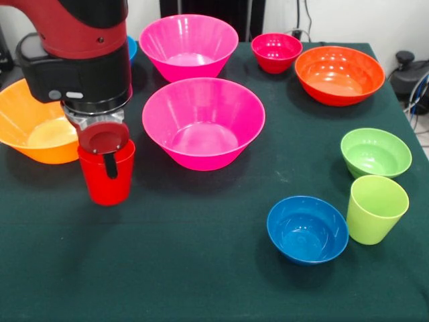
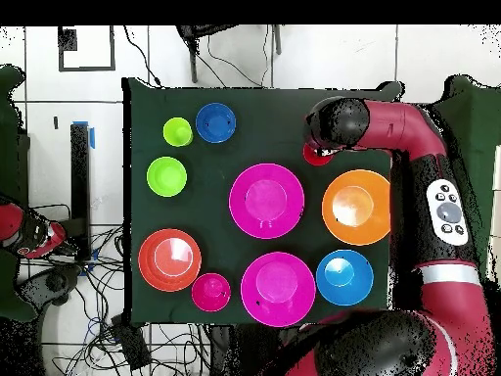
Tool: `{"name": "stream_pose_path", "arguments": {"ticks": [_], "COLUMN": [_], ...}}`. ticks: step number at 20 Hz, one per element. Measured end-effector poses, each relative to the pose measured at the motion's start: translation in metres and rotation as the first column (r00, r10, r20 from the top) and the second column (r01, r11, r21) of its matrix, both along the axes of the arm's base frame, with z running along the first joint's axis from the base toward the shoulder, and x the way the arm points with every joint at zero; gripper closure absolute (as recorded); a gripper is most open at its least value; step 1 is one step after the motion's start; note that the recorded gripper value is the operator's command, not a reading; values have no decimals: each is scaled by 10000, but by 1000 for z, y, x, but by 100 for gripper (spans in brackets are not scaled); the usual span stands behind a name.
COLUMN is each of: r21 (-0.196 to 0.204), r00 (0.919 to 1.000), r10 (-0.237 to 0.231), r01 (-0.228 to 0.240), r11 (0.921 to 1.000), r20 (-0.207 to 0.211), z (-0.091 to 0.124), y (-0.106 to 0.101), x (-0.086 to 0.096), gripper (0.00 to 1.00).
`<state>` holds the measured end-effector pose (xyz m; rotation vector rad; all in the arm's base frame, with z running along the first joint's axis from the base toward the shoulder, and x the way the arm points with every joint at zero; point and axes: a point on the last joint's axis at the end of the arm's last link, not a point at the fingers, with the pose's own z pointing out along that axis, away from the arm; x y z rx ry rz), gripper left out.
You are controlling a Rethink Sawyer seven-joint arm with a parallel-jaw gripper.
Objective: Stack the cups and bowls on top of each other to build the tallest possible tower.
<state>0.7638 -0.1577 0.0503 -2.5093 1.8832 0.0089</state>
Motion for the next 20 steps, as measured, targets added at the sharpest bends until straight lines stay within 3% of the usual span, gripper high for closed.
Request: {"name": "stream_pose_path", "arguments": {"ticks": [8, 15, 20], "r21": [378, 441, 371], "r00": [9998, 9997, 9995], "r10": [-181, -230, -220], "r01": [180, 227, 211], "r11": [9991, 9988, 9991], "r20": [22, 58, 228], "z": [28, 46, 45], "y": [5, 7, 7], "x": [-4, -8, -9], "gripper": [100, 100, 100]}}
